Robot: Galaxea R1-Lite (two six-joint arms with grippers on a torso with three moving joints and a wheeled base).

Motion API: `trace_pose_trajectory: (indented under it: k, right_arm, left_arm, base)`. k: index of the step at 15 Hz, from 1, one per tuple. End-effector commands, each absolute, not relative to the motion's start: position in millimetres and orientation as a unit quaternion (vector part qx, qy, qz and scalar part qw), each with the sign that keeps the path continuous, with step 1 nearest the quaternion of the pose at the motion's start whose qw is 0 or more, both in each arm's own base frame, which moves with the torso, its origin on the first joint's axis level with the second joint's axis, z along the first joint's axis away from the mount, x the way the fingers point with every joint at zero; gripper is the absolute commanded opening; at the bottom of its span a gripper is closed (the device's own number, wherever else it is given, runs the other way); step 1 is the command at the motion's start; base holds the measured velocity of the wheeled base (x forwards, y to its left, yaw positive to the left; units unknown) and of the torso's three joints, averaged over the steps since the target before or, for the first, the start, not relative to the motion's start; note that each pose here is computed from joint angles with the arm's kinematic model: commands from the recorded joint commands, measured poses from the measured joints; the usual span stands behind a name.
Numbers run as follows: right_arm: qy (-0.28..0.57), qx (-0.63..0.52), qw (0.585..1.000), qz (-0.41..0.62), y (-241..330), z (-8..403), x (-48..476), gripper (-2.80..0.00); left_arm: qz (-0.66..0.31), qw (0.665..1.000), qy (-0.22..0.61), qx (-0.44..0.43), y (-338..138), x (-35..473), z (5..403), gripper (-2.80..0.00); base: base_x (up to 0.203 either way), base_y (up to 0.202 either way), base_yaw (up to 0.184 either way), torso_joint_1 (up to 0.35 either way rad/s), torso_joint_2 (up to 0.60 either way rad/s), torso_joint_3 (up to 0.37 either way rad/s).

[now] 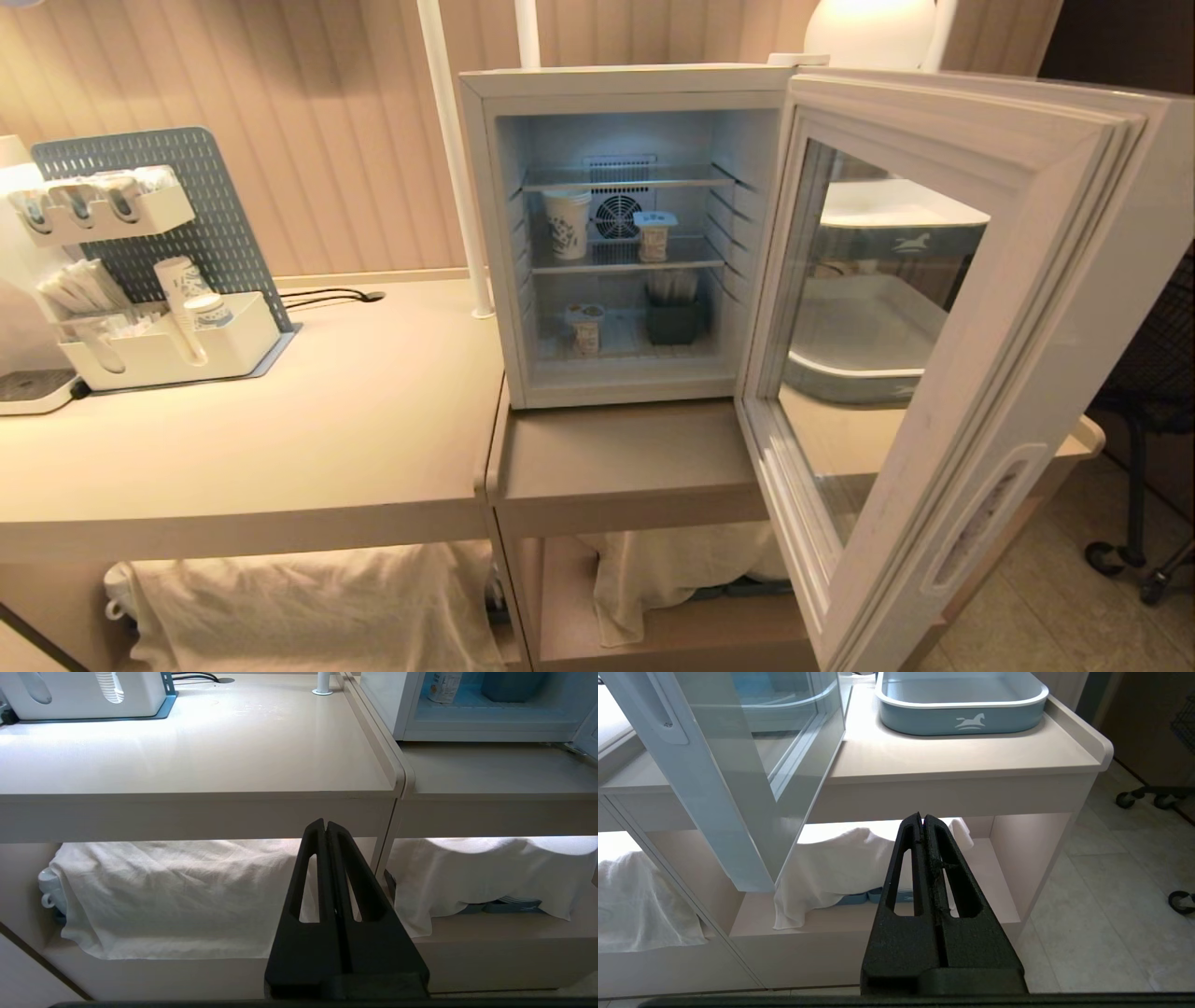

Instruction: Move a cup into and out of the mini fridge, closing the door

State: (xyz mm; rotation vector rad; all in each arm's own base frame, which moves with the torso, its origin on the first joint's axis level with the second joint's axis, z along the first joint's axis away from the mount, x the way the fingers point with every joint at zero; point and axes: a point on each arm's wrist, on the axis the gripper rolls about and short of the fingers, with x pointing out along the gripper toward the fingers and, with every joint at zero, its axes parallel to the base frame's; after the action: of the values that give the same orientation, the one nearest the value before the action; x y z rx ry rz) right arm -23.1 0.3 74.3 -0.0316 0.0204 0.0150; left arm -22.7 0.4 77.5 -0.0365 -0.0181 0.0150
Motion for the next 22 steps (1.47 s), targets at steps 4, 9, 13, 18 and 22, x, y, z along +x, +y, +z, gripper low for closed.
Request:
trace_pose_trajectory:
  k: [4,9,13,18,22]
  right_arm:
    - [0.012,-0.016,1.0,0.008,0.3,74.2,-22.9,-2.8]
    - [0.009,-0.015,1.0,0.008,0.3,74.3,-22.9,-2.8]
    - [0.008,-0.015,1.0,0.007,0.2,74.5,-22.9,-2.8]
    - [0.008,-0.015,1.0,0.007,0.2,74.4,-22.9,-2.8]
    - [0.008,-0.012,1.0,0.007,0.2,74.2,-22.8,-2.8]
  left_arm:
    - [0.008,1.0,-0.007,-0.019,0.4,-22.5,76.6,-2.8]
    - [0.008,1.0,-0.007,-0.02,0.4,-22.5,76.6,-2.8]
    - [0.008,1.0,-0.007,-0.02,0.4,-22.5,76.6,-2.8]
    - [0.008,1.0,-0.007,-0.02,0.4,-22.5,76.6,-2.8]
    - [0.008,1.0,-0.007,-0.02,0.4,-22.5,76.6,-2.8]
  base:
    - [0.0,0.0,0.0,0.0,0.0,0.0]
    - [-0.006,0.009,0.003,0.0,0.0,0.001]
    - [-0.157,0.153,-0.003,0.001,0.01,0.002]
    - [-0.154,0.172,0.012,0.001,0.0,0.002]
    - [-0.004,0.135,0.002,-0.001,0.0,0.002]
